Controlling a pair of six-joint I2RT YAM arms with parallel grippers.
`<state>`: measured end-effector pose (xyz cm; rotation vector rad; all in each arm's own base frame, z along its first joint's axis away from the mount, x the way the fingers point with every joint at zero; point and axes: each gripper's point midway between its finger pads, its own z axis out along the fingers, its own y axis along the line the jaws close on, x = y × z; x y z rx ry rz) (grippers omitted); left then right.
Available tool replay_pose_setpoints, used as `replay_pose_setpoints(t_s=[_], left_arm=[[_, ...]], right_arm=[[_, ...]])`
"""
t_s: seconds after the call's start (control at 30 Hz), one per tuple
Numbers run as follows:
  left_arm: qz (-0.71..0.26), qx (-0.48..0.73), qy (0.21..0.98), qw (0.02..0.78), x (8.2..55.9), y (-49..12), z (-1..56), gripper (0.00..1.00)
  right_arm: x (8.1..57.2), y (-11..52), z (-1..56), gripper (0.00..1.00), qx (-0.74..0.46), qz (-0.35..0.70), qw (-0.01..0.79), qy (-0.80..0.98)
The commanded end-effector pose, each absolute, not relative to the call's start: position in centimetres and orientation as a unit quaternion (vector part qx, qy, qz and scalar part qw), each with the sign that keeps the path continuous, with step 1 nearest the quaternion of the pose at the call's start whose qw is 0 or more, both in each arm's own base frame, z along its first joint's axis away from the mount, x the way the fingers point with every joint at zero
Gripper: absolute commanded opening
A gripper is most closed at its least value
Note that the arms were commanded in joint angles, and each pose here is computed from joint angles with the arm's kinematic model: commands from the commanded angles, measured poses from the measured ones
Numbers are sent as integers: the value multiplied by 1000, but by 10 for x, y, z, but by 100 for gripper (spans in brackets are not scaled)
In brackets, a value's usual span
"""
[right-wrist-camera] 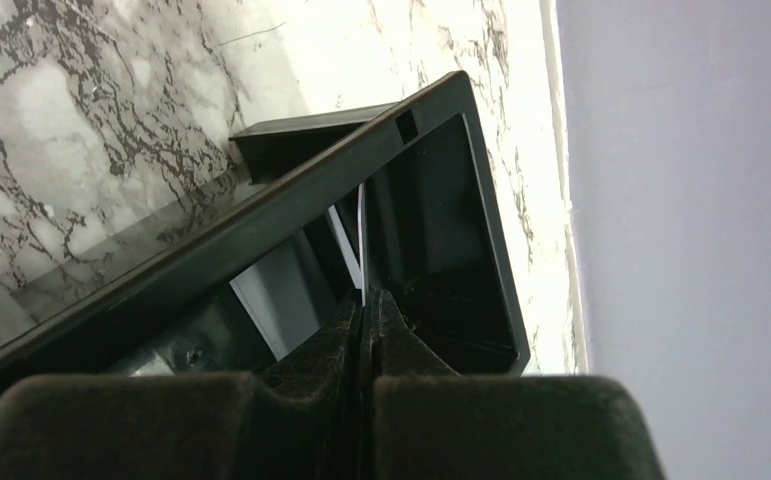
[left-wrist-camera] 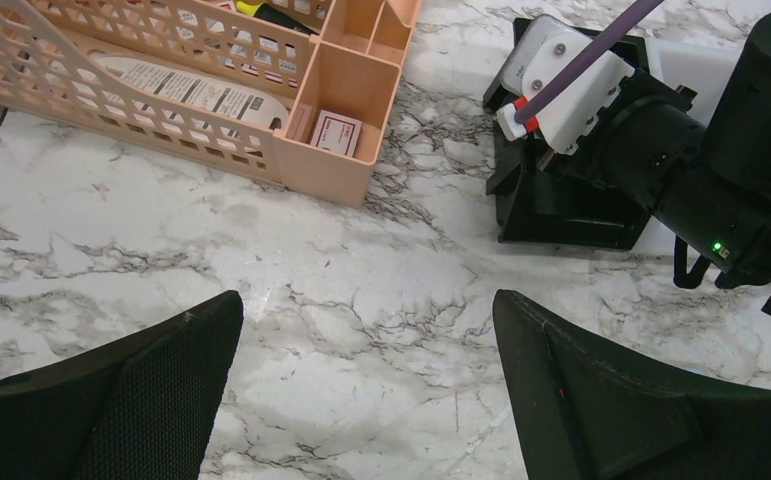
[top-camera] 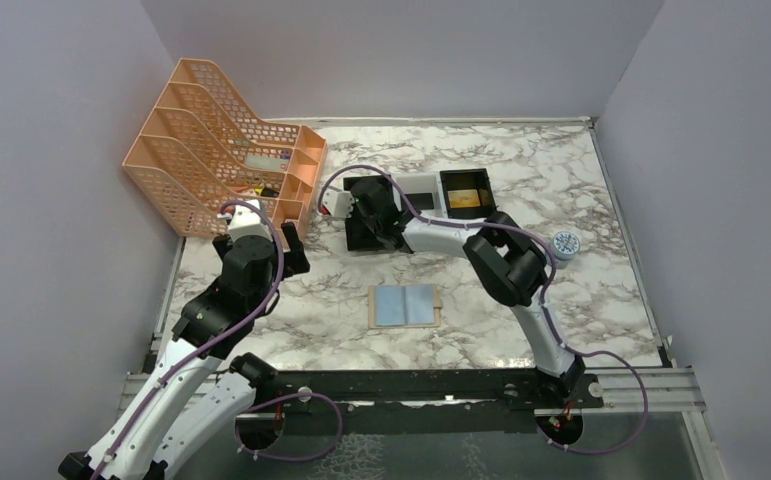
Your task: Take the credit cards out of the card holder
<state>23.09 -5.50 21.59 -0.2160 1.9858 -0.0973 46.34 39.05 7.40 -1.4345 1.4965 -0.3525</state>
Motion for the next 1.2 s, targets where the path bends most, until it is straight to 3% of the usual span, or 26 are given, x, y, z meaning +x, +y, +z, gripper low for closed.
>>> replay_pose_setpoints(t_s=[0.0,0.37,0.6,1.17], left_arm=[[-35,-88,837,539,231,-53,213,99],[-31,-84,840,534,232,-54,210,99],[-32,-79,843,531,233,-56,209,99],[-35,-70,848,525,233,-59,205,99]], right_arm=[[473,394,68,1,-588,-134,497,624],[461,391,47,6,-623,-115,466,617],[456,394,50,36,-623,-95,467,621],[453,398,74,42,-613,-71,489,616]])
